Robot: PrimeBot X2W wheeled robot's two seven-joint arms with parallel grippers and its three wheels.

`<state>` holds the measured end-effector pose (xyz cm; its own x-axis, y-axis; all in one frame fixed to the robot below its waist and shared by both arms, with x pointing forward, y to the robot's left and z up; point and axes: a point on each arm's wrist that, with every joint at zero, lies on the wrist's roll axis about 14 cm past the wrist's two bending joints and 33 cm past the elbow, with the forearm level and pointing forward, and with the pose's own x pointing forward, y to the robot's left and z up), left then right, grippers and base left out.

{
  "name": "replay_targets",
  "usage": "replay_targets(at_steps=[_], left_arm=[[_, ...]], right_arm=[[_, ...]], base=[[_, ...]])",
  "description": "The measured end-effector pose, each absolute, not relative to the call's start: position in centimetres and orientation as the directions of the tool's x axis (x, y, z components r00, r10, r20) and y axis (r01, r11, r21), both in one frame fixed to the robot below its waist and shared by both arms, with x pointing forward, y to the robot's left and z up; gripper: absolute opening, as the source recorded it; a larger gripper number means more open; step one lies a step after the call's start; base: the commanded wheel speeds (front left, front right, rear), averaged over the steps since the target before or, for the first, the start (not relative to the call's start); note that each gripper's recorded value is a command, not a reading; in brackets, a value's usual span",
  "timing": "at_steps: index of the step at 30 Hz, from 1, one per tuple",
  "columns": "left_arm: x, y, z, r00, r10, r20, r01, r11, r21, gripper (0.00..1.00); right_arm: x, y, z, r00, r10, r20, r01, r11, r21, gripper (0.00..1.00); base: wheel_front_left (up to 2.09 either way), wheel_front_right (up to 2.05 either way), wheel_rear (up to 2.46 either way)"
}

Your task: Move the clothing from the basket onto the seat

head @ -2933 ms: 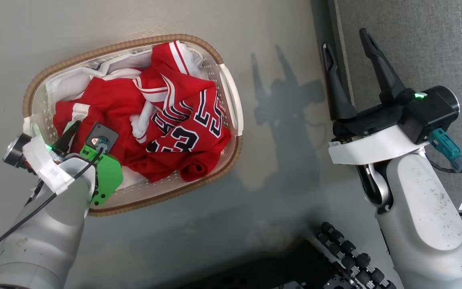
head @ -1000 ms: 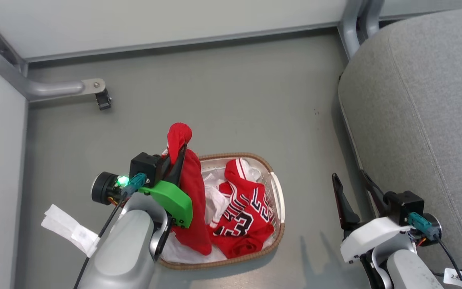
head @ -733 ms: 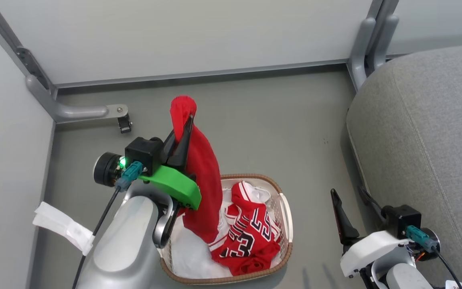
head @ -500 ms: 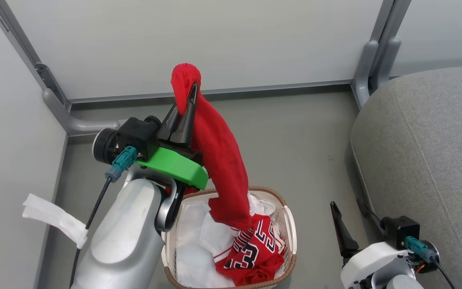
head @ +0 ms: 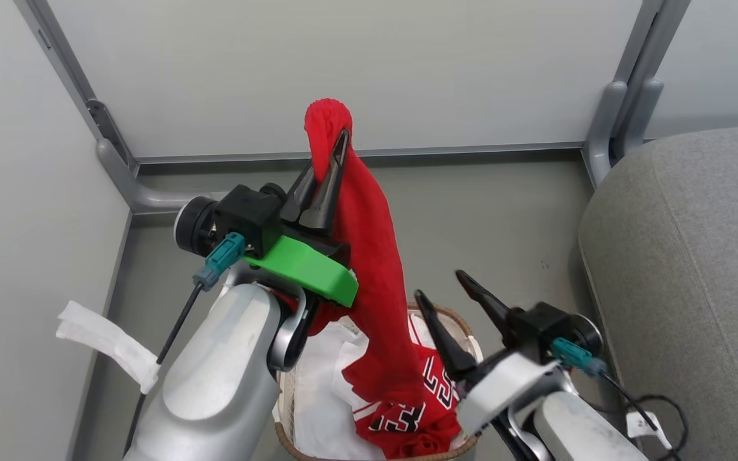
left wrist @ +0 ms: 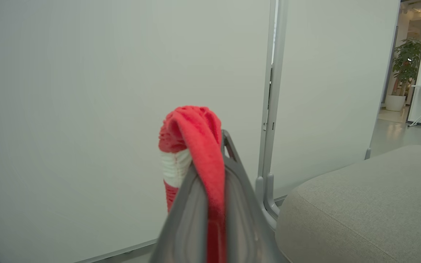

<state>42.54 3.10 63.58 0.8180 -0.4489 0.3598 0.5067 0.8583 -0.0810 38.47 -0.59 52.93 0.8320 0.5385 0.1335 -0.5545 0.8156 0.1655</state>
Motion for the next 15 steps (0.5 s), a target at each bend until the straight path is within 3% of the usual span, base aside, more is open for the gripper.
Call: replay_targets(at_steps=[6, 15], left_arm=[[42.4, 3.7, 63.3, 0.827, -0.442, 0.348, 0.497, 0.864, -0.085, 0.0], [41.6, 4.6, 63.0, 0.837, -0.434, 0.334, 0.485, 0.871, -0.083, 0.0]], right_arm=[[38.6, 5.4, 56.6, 0.69, 0.694, 0.205, -0.718, 0.692, 0.075, 1.0], [40.2, 7.7, 55.8, 0.653, 0.744, 0.142, -0.752, 0.659, 0.003, 1.0]], base=[[0.0, 0.0, 0.0], [0.0, 0.0, 0.0]])
